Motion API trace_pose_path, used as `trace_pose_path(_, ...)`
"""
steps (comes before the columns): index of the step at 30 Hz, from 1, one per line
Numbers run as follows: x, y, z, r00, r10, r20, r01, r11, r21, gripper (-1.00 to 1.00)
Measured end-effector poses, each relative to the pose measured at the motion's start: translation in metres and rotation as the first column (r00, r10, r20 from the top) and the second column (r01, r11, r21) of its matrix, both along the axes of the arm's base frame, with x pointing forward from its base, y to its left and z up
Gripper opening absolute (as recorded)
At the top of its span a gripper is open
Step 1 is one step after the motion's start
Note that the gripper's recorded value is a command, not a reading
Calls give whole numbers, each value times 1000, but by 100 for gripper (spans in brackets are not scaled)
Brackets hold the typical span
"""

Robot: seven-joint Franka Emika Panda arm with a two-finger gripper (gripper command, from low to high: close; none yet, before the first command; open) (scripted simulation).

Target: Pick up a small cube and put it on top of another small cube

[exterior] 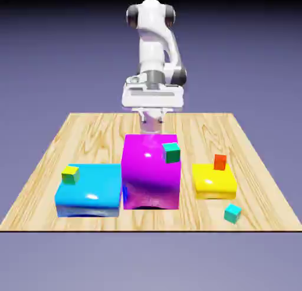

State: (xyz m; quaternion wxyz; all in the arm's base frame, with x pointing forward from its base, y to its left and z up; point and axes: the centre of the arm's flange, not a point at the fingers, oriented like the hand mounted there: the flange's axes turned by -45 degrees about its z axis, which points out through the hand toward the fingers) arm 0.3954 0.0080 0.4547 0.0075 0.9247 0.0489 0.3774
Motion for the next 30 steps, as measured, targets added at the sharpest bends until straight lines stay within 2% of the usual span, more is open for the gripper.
trace_pose_path(7, 34, 23, -25, 961, 242, -133, -255, 962, -99, 0)
trace_pose_path(14, 64, 52, -56, 842, 470, -265, -518, 841, -154, 0)
trace_pose_path(21, 88, 87, -91, 648, 660, -381, -750, 639, -168, 0)
trace_pose_path(30, 109, 138, -141, 313, 812, -493, -949, 282, -138, 0)
